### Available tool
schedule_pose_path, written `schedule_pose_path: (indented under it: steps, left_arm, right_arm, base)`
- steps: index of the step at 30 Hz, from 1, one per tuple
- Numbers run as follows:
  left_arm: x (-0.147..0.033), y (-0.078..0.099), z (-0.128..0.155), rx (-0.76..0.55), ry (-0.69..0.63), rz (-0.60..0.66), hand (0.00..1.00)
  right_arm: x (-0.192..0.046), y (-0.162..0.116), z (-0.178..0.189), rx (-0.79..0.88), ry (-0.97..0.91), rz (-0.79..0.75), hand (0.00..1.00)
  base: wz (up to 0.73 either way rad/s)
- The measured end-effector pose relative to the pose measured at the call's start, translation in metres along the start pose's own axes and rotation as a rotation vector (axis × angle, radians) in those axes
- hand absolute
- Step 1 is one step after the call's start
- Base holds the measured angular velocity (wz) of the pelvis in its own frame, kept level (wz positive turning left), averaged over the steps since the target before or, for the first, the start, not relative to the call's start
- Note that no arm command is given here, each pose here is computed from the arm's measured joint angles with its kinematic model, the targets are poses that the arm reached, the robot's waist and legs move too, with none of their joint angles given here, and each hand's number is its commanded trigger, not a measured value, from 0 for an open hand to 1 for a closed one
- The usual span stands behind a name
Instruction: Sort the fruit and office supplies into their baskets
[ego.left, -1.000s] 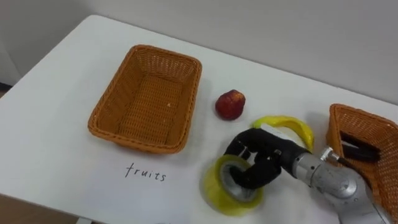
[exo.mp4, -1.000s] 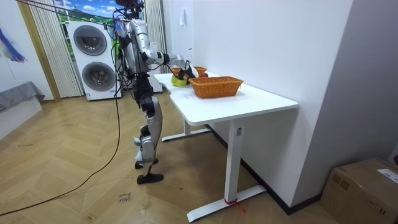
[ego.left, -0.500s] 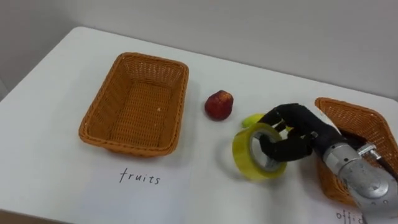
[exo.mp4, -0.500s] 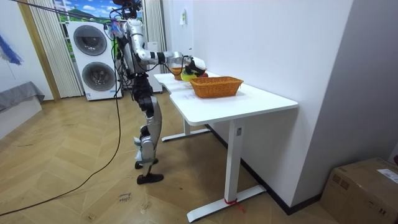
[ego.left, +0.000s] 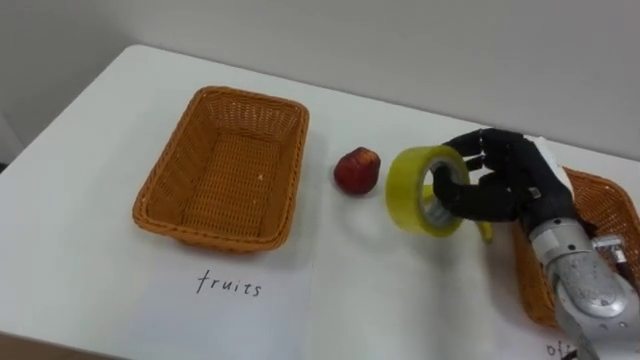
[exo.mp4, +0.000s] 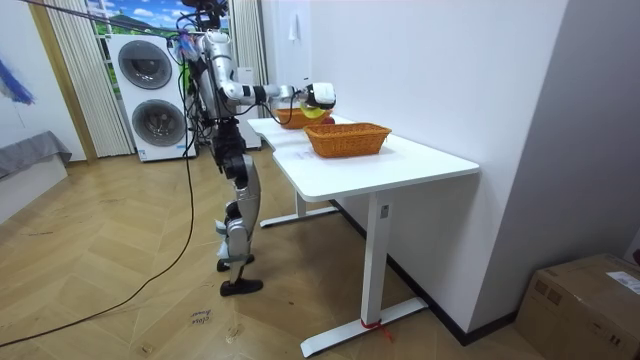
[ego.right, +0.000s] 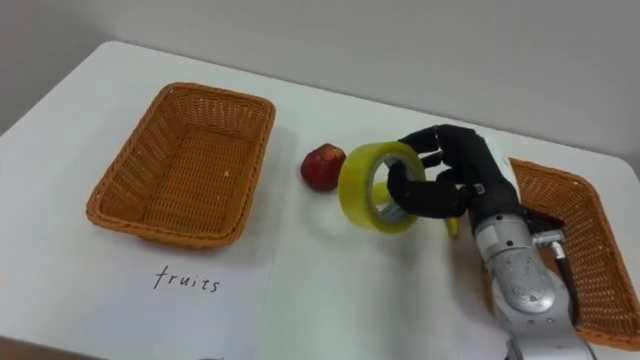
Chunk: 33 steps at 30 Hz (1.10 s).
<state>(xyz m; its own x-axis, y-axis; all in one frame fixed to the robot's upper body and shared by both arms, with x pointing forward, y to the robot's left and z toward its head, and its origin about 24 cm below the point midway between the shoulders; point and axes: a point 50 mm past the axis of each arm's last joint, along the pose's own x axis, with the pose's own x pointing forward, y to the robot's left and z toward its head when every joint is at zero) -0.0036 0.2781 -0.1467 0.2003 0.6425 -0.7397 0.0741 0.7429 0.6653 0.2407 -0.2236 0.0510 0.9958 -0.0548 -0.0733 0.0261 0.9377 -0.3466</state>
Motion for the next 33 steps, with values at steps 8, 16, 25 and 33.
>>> schedule_pose_path:
  steps: [8,16,25,33]
  left_arm:
    - [0.001,0.004,-0.003,-0.018,0.008,-0.001,0.0]
    - [0.0,0.006,-0.013,-0.013,0.032,0.0,0.0]
    - [0.0,0.008,-0.017,-0.029,0.044,-0.006,0.0]
    - [0.0,0.01,-0.014,-0.032,0.033,0.003,0.0]
  right_arm:
    - [-0.003,-0.021,-0.002,0.044,0.001,-0.186,1.0]
    - [-0.006,-0.042,-0.005,0.126,-0.004,-0.355,1.0]
    - [-0.013,-0.06,-0.011,0.164,0.022,-0.455,1.0]
    - [-0.017,-0.067,-0.016,0.151,0.046,-0.517,1.0]
  base:
    - [0.0]
    - [0.0]
    - [0.02]
    - [-0.01]
